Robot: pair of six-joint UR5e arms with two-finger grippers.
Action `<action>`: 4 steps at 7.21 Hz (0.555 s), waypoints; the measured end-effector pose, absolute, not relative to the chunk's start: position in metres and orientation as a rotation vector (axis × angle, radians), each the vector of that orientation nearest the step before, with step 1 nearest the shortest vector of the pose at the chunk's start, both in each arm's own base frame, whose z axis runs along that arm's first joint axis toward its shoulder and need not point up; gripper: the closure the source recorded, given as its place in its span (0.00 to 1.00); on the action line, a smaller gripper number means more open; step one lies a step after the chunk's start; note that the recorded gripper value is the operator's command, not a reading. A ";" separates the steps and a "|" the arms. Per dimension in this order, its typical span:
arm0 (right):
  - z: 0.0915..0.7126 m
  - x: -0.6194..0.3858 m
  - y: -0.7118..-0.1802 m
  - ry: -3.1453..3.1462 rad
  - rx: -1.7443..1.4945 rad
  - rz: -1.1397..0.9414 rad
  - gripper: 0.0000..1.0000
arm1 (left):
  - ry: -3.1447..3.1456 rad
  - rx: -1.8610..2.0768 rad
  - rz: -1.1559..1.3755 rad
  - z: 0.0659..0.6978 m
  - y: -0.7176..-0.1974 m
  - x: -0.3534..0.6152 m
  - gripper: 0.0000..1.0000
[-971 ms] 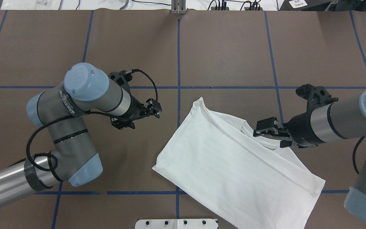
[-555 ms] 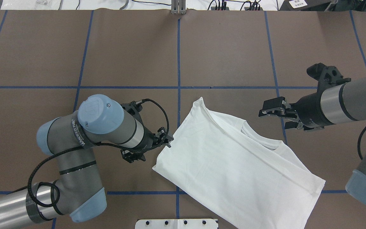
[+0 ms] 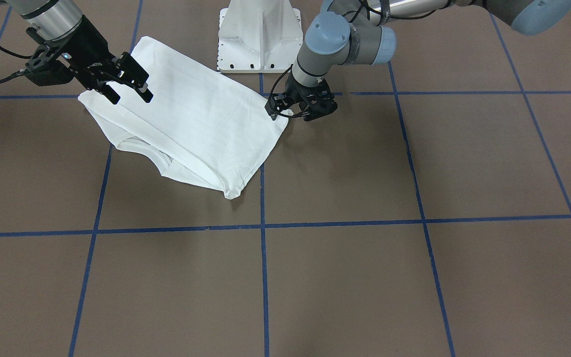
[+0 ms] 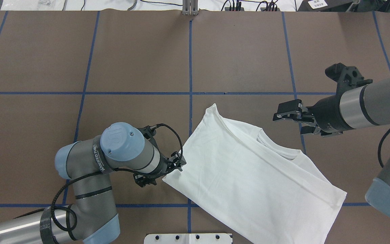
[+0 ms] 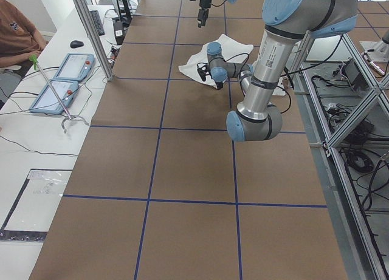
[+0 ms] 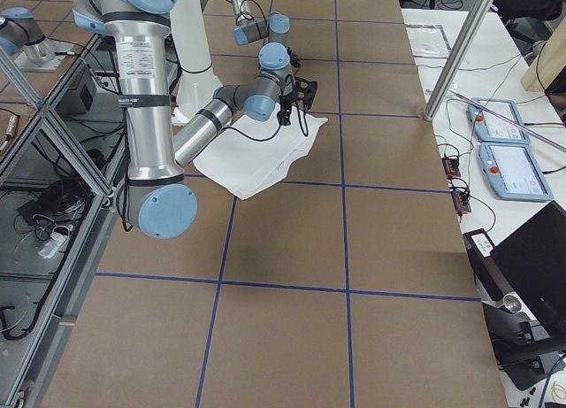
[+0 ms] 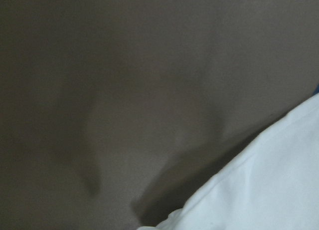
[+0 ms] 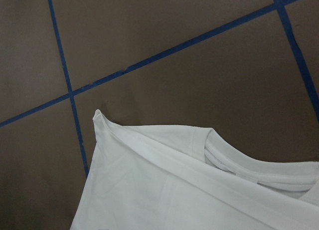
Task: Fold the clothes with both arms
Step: 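Grasp the bundle's corner nearest the left gripper with the left gripper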
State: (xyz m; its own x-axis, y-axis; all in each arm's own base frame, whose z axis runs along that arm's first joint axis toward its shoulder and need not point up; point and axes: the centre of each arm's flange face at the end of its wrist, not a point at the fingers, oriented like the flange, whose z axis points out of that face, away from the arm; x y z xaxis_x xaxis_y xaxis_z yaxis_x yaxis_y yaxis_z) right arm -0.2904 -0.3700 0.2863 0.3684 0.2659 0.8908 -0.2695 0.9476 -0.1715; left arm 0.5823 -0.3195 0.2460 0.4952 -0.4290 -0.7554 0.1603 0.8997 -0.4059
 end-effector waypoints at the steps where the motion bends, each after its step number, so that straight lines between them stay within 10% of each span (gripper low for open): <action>1: 0.286 -0.290 -0.370 -1.143 0.004 0.343 0.00 | 0.992 -0.303 -0.357 0.246 -0.316 0.585 0.03; 4: 0.287 -0.290 -0.371 -1.142 0.003 0.345 0.00 | 0.994 -0.310 -0.340 0.243 -0.306 0.591 0.18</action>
State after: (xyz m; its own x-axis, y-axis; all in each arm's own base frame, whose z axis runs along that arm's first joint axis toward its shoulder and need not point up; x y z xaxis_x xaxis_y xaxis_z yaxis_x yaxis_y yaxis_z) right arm -0.2901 -0.3709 0.2865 0.3685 0.2672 0.8904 -0.2705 0.9472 -0.1723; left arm 0.5907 -0.3062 0.2432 0.5007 -0.4155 -0.7593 0.1371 0.9042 -0.4044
